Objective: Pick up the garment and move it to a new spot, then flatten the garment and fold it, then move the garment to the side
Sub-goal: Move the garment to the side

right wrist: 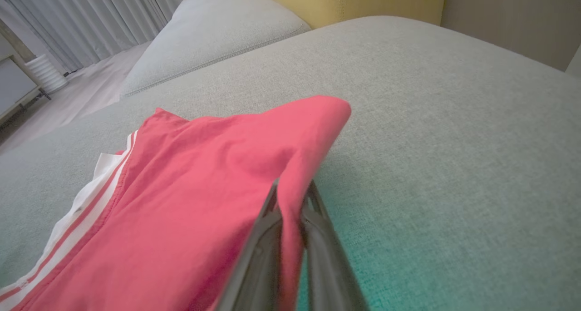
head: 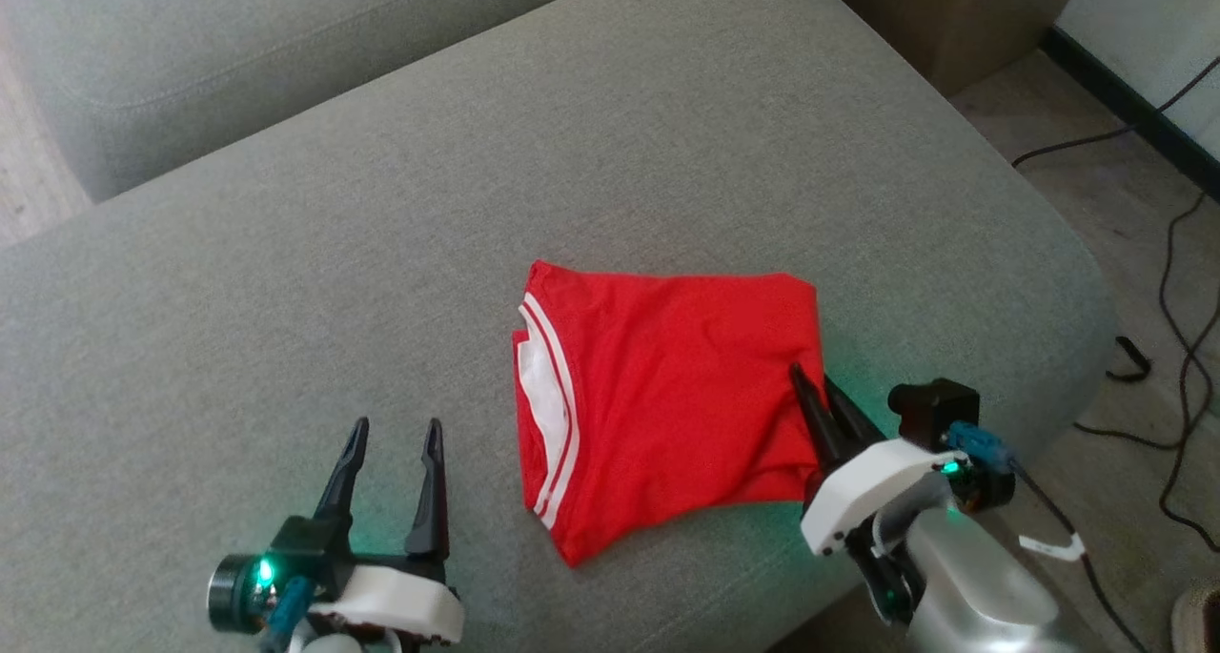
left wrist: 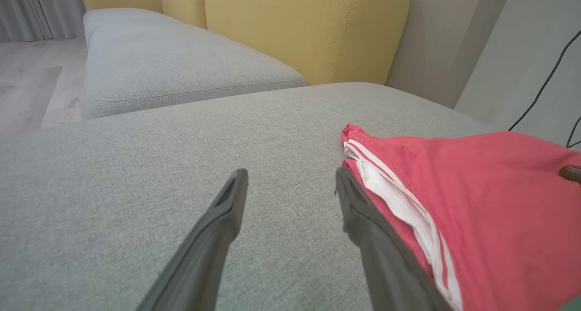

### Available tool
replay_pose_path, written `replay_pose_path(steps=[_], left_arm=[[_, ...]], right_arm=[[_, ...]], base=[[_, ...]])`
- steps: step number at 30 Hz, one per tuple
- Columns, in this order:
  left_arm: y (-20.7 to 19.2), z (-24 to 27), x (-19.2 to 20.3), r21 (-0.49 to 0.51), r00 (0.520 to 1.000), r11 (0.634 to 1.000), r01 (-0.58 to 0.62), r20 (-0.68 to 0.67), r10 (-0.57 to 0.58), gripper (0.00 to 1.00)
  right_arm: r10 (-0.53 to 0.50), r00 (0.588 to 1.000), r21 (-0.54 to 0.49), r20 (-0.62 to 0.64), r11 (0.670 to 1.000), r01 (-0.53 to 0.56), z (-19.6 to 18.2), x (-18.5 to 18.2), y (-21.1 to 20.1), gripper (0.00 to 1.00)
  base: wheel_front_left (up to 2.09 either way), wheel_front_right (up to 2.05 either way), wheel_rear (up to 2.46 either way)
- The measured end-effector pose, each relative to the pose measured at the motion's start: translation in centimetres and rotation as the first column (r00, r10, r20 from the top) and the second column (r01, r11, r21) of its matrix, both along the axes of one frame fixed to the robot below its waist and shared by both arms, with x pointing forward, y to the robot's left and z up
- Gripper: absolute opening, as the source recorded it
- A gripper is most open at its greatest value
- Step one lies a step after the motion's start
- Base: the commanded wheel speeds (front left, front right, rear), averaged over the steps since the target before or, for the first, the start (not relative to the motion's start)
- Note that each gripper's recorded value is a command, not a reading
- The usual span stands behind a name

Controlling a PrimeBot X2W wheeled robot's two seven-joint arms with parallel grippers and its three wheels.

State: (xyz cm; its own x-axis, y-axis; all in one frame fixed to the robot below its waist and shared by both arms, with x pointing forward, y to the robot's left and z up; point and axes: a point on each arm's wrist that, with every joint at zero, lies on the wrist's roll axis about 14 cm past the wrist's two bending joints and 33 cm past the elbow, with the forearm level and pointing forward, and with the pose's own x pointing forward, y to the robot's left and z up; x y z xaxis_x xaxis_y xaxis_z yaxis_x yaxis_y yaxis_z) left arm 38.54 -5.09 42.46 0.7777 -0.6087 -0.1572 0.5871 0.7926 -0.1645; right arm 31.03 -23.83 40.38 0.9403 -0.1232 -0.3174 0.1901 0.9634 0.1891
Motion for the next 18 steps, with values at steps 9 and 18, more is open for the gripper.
replay_pose_path(steps=[9,18], left_arm=[[0.4,-1.2,0.5,0.012,1.0,1.0,-0.004,-0.022,0.004,1.0],[3.5,-2.6,1.9,0.033,0.996,0.996,-0.081,-0.041,0.083,1.0]], right_arm=[[0.085,0.995,-0.25,0.054,0.966,-0.069,5.1,6.8,-3.4,0.0],[0.051,0.998,-0.492,-0.024,0.869,-0.056,8.4,12.2,-11.3,0.0]], base=[[0.0,0.0,0.0],[0.0,0.0,0.0]])
